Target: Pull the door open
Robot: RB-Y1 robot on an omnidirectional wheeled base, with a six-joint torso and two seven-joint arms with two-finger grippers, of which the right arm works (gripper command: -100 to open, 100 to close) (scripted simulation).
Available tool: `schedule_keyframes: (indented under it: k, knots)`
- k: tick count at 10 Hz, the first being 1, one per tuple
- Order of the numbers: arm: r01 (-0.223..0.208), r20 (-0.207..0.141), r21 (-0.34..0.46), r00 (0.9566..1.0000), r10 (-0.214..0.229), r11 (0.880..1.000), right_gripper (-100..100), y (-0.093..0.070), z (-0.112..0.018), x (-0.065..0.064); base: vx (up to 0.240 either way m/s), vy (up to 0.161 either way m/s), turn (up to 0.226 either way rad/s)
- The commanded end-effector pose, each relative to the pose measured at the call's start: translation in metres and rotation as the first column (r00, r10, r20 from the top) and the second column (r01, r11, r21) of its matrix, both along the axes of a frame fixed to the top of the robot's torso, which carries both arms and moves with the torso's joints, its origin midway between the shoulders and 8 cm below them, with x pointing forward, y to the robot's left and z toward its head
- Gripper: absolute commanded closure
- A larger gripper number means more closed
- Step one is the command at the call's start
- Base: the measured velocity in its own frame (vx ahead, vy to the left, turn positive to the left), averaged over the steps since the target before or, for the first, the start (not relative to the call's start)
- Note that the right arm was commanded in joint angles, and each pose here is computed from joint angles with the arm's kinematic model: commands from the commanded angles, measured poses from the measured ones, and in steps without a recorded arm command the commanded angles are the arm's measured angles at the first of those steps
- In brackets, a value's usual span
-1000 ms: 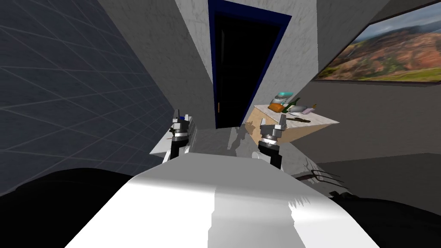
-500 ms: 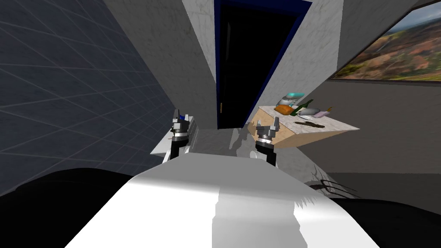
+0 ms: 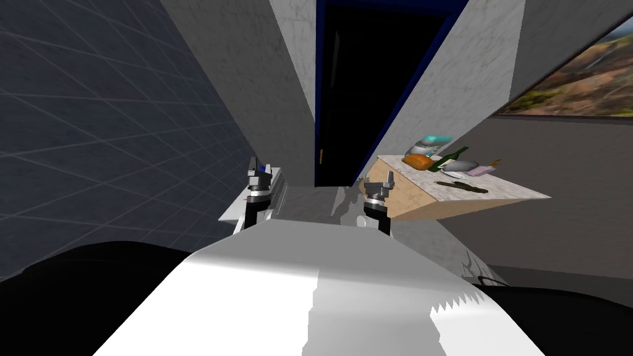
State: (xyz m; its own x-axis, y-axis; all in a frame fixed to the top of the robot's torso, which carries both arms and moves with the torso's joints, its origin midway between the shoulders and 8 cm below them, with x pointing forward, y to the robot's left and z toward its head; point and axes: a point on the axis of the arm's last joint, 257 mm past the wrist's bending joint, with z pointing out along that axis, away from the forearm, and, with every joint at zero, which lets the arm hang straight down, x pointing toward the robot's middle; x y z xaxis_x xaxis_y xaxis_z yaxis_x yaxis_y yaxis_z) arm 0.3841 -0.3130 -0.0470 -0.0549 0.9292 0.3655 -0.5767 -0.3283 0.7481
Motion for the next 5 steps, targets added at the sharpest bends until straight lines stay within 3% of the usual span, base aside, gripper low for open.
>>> schedule_keyframes:
  k: [1,5]
  knots:
    - [-0.022,-0.008,0.041,0.9997,0.022,0.999,-100,-0.001,-0.012,0.005,0.102,0.022,0.117]
    - [-0.068,-0.028,0.144,0.9969,0.073,0.987,-100,-0.005,-0.042,0.019,0.102,0.001,0.120]
